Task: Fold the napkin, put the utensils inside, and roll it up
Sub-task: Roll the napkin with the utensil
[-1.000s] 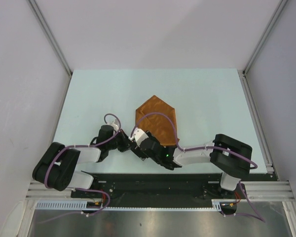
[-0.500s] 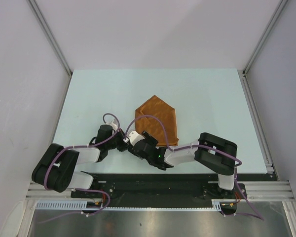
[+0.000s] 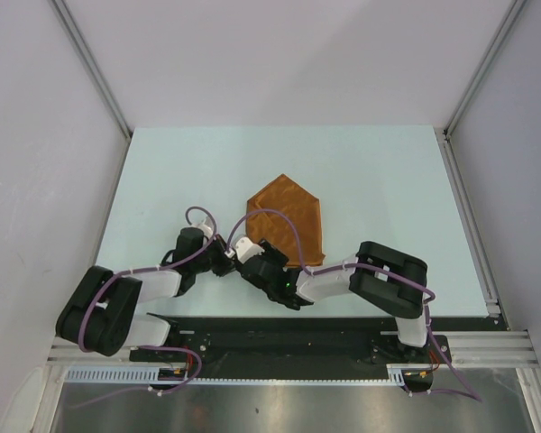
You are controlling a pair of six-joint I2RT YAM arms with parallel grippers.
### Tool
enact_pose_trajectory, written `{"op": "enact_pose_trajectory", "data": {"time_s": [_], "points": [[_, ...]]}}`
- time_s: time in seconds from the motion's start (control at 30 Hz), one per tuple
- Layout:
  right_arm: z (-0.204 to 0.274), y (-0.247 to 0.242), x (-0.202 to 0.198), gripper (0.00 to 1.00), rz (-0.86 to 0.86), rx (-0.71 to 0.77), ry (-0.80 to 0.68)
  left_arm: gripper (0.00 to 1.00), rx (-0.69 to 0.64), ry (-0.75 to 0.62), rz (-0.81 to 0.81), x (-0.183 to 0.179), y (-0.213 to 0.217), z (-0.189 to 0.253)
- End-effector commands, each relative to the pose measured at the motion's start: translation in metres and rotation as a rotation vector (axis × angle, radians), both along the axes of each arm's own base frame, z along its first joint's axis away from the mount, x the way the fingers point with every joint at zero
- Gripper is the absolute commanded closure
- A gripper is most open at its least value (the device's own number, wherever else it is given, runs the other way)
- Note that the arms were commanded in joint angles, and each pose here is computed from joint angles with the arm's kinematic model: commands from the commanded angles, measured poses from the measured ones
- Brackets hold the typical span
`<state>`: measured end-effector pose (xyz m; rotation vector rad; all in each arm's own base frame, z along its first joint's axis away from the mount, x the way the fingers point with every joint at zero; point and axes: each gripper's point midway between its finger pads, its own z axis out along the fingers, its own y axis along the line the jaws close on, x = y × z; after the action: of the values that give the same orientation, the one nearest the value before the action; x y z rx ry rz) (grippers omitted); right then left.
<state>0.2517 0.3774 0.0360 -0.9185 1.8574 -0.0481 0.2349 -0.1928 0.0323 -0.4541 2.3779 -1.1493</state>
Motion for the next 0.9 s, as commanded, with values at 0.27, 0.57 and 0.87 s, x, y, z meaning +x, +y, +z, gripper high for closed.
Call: {"op": "enact_pose_trajectory", "data": {"time_s": [0.27,0.57,0.87], "points": [[-0.031,-0.015,-0.005,0.63,0.062,-0.111,0.067,0.96,0.061,-0.085,-0.042,0.010,0.004,0.012],[-0.030,-0.004,-0.010,0.81,0.132,-0.098,0.179,0.53,0.137,-0.143,0.025,0.013,0.025,0.017],[-0.020,0.006,-0.023,0.93,0.213,-0.046,0.425,0.49,0.248,-0.216,0.082,0.009,0.050,0.014]]}}
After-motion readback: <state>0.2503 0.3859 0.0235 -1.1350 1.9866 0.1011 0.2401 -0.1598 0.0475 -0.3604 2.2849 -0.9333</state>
